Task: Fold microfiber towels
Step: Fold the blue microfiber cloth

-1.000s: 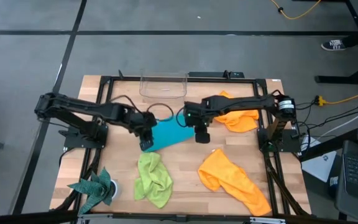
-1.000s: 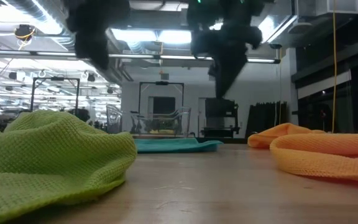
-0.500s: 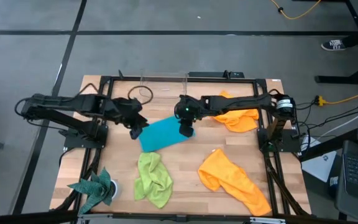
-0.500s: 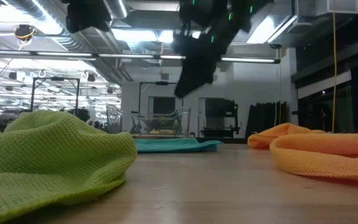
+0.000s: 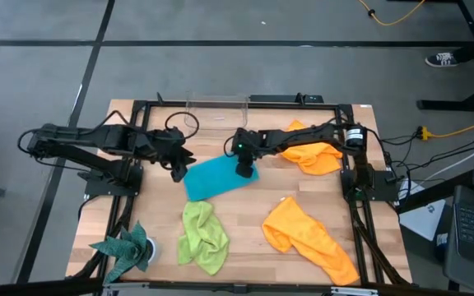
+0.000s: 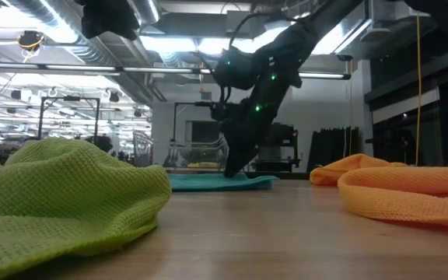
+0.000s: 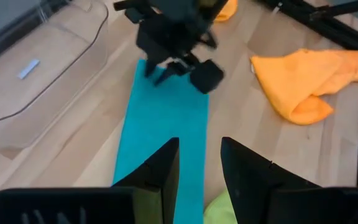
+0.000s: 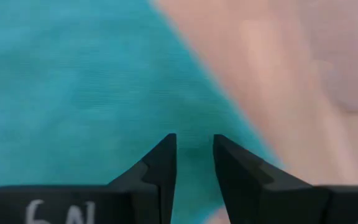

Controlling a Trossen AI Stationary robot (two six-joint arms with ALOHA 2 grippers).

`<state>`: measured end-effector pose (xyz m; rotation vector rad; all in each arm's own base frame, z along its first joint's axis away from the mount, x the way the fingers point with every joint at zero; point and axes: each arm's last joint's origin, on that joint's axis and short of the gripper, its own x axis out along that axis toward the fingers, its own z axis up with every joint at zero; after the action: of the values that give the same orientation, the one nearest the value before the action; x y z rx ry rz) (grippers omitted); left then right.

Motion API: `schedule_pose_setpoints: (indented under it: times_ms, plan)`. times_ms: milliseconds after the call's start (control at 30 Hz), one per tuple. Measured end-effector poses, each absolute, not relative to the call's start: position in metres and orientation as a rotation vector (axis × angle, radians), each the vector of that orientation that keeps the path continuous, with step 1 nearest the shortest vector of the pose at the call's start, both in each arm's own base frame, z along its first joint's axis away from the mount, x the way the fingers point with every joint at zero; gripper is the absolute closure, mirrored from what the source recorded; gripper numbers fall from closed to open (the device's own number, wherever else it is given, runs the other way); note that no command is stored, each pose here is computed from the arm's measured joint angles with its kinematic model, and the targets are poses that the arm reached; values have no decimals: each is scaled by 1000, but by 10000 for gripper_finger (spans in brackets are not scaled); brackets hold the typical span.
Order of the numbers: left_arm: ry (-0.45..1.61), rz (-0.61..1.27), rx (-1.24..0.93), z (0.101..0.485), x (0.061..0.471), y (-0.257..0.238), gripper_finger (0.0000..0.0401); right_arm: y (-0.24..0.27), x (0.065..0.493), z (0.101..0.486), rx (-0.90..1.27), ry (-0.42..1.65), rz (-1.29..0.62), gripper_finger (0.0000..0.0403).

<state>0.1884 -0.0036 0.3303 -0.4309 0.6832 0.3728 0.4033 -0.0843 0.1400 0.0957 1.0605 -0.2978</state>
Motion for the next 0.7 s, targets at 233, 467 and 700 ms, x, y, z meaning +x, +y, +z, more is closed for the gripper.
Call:
schedule_pose_setpoints:
  times_ms: [233, 467, 700]
  plan:
    - [729, 384, -421, 325, 191, -4, 291, -100, 405, 145, 68, 981, -550, 294]
    - [744, 389, -417, 323, 193, -4, 291, -95, 404, 158, 228, 1000, -382, 294]
    - [760, 391, -411, 321, 194, -4, 291, -81, 399, 155, 372, 1082, -76, 294]
